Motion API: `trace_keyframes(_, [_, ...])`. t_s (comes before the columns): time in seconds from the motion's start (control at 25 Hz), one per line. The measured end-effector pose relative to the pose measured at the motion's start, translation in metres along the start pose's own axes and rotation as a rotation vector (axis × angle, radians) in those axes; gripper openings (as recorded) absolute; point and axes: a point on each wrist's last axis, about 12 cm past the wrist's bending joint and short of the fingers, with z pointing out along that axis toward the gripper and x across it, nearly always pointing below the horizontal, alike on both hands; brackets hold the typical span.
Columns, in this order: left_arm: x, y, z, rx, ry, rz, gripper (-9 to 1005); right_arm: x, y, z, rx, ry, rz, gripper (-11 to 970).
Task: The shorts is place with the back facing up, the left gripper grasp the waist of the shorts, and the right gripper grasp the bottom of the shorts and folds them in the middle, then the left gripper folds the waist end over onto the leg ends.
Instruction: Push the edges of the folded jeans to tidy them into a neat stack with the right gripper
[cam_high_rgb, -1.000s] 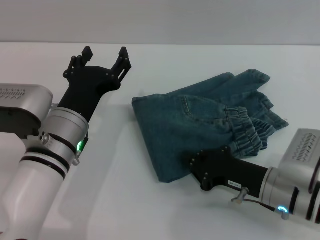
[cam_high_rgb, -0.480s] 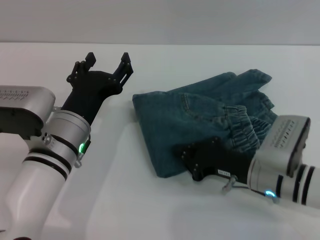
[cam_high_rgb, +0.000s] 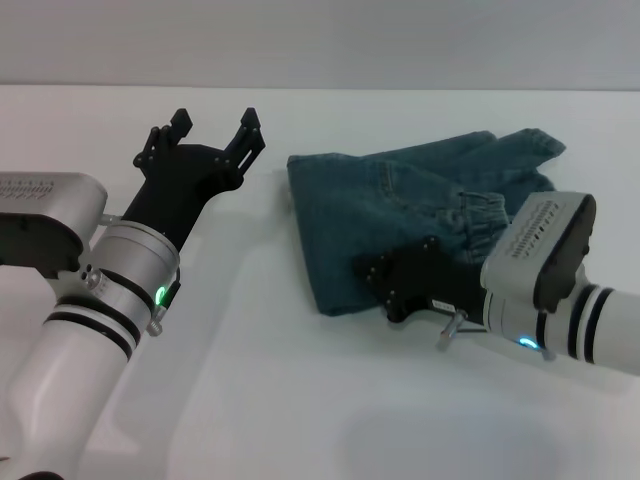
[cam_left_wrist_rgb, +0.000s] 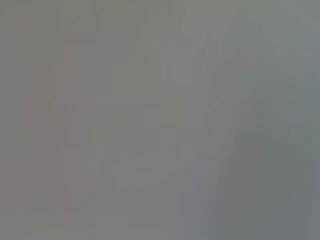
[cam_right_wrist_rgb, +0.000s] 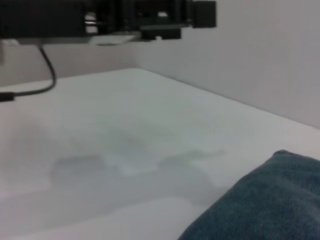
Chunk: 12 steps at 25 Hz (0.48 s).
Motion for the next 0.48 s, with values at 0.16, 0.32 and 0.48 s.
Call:
trace_keyframes(0.16, [0.001, 0.002, 0.0, -0.005, 0.003, -0.002, 815, -0.002, -0.008, 0.002, 0.038, 0.021, -0.023, 105])
trace_keyframes(0.32, [0.002, 0.003, 0.0, -0.006, 0.006, -0.001, 813, -0.005, -0.013, 0.003, 0.064, 0.011, -0.02, 106])
trace_keyframes(0.48, [0.002, 0.003, -0.001, -0.006, 0.007, 0.0, 810, -0.012, -0.012, 0.004, 0.061, -0.034, -0.012, 108])
